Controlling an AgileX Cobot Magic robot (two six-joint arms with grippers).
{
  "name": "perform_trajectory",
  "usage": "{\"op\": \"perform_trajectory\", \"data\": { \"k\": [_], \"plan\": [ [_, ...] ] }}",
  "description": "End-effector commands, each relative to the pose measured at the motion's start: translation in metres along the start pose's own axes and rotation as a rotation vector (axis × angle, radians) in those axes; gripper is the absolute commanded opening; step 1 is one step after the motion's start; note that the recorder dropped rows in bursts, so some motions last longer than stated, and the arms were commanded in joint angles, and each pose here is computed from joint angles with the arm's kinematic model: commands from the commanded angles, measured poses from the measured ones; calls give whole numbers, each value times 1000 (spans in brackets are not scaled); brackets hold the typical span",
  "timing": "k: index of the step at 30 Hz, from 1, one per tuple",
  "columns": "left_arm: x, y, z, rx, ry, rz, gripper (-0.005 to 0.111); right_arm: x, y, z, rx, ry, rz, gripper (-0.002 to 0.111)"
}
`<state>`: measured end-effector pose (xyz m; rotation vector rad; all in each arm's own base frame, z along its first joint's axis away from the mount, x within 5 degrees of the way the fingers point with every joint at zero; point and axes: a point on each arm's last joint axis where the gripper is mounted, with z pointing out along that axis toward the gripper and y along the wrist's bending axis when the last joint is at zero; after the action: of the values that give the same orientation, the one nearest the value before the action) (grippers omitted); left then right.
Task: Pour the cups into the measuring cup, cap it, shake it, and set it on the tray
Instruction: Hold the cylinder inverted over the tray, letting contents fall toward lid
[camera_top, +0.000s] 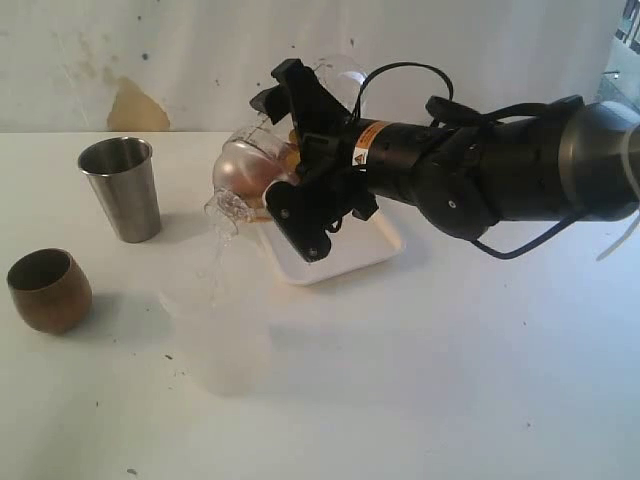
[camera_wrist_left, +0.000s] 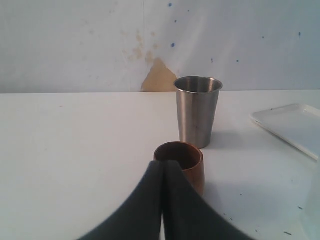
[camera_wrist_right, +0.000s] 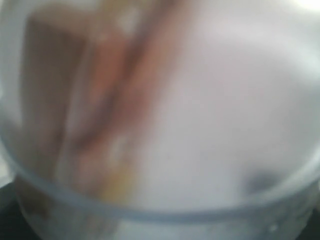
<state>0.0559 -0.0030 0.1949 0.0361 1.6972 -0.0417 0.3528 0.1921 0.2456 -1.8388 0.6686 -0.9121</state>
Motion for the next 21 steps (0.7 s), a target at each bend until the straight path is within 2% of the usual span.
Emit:
{"op": "perform_trajectory", "data": {
  "k": [1, 21],
  "plan": [
    [0, 0, 0, 3, -12, -7, 0, 3, -16, -3, 92, 17, 7, 0],
    [0, 0, 0, 3, -12, -7, 0, 3, -16, -3, 92, 18, 5, 0]
  ]
}}
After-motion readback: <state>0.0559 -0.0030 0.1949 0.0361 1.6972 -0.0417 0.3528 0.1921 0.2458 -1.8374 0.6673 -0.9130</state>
